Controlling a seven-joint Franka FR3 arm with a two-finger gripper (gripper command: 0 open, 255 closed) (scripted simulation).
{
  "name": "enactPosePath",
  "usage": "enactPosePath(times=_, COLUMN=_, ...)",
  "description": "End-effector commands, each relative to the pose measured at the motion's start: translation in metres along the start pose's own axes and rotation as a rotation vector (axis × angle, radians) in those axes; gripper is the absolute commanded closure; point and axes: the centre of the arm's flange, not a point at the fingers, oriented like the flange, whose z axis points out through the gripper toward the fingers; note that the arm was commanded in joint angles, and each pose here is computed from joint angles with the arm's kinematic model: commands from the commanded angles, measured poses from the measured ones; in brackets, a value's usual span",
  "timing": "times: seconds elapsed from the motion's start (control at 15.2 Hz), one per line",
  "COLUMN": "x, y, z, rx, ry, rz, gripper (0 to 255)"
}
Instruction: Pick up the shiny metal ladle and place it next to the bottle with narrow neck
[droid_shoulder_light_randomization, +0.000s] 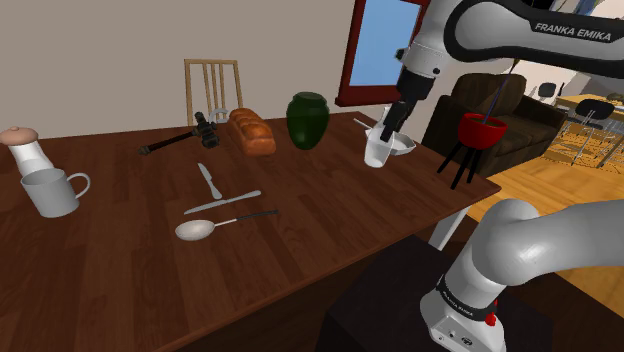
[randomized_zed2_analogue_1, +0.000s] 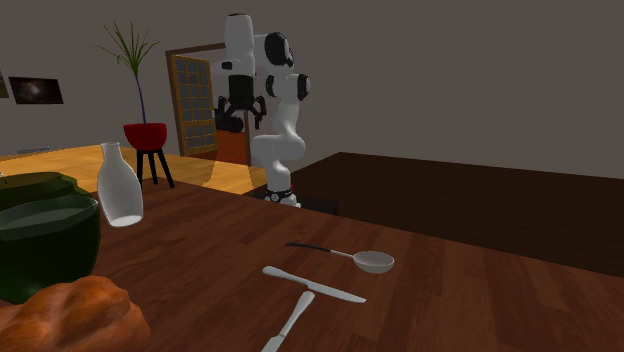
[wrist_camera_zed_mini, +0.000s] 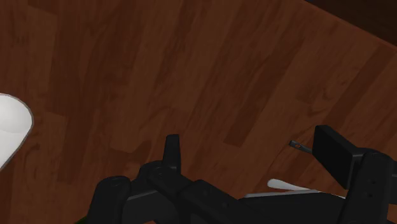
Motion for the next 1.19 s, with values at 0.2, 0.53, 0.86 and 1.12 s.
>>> enactPosePath(times=0.2, x=0.032, y=-0.012, z=0.021, rx=-0.001, ry=-0.003, rz=-0.093, gripper=0)
enactPosePath(times=0.53, x=0.081, y=-0.039, z=0.057, rx=-0.003, ry=-0.009, rz=-0.249, gripper=0)
enactPosePath(times=0.86, x=0.126, y=-0.073, z=0.093, rx=-0.005, ry=-0.015, rz=-0.404, gripper=0)
enactPosePath(times=1.12, x=0.158, y=-0.105, z=0.122, rx=-0.006, ry=-0.019, rz=-0.529, gripper=0)
